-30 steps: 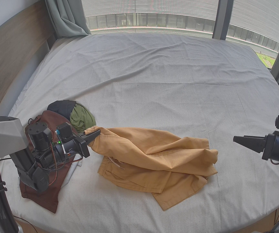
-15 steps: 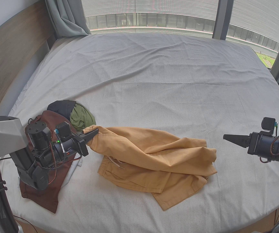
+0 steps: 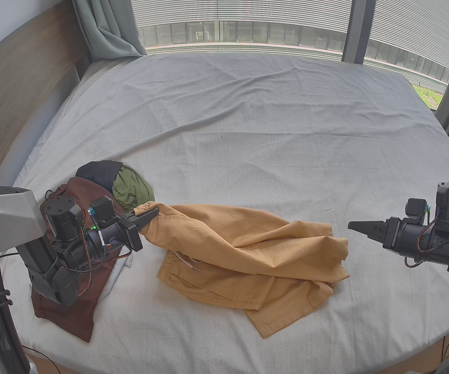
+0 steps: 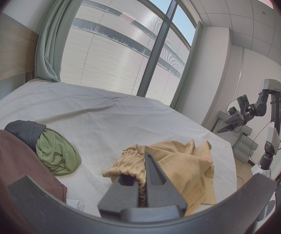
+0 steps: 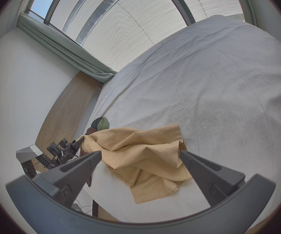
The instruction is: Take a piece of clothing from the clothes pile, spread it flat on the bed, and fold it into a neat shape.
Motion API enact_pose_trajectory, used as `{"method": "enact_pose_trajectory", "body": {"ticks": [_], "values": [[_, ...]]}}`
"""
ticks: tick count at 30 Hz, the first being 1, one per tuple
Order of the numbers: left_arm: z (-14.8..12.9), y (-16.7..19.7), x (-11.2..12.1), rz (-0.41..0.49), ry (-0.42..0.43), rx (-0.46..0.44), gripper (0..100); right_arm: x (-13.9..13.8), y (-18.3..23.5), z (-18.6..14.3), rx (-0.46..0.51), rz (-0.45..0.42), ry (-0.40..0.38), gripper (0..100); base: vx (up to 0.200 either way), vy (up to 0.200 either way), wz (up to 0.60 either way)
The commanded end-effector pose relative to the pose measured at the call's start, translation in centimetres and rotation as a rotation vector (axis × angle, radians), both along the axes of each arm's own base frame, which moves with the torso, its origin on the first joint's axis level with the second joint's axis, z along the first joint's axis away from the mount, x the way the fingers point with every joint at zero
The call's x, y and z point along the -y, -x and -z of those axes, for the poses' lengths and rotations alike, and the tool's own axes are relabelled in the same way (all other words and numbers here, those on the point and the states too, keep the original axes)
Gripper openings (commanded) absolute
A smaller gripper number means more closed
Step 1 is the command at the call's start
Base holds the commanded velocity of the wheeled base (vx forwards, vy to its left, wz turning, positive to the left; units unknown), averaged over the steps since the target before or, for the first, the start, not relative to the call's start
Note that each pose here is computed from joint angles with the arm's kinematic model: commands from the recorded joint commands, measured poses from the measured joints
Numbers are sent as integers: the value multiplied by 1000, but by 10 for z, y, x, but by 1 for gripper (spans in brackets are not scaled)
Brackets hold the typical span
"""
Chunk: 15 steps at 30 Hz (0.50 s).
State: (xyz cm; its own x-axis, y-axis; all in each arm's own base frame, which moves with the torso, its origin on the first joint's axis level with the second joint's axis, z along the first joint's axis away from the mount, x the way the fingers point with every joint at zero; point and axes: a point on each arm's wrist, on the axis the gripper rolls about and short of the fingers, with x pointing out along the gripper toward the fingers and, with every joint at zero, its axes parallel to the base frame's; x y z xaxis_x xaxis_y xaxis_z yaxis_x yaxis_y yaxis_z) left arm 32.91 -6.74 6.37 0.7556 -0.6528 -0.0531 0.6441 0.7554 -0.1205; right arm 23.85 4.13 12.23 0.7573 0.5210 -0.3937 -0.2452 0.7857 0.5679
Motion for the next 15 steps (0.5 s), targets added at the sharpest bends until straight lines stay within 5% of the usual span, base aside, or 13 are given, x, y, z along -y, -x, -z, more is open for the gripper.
{"method": "enact_pose_trajectory", "body": {"ticks": [1, 15], "values": [[0, 0, 0, 0, 0, 1, 0, 2, -14, 22, -60, 20, -8, 100, 0, 0, 0], [-1, 0, 0, 0, -1, 3, 0, 0, -41, 55, -119, 84, -131, 100, 0, 0, 0]]}}
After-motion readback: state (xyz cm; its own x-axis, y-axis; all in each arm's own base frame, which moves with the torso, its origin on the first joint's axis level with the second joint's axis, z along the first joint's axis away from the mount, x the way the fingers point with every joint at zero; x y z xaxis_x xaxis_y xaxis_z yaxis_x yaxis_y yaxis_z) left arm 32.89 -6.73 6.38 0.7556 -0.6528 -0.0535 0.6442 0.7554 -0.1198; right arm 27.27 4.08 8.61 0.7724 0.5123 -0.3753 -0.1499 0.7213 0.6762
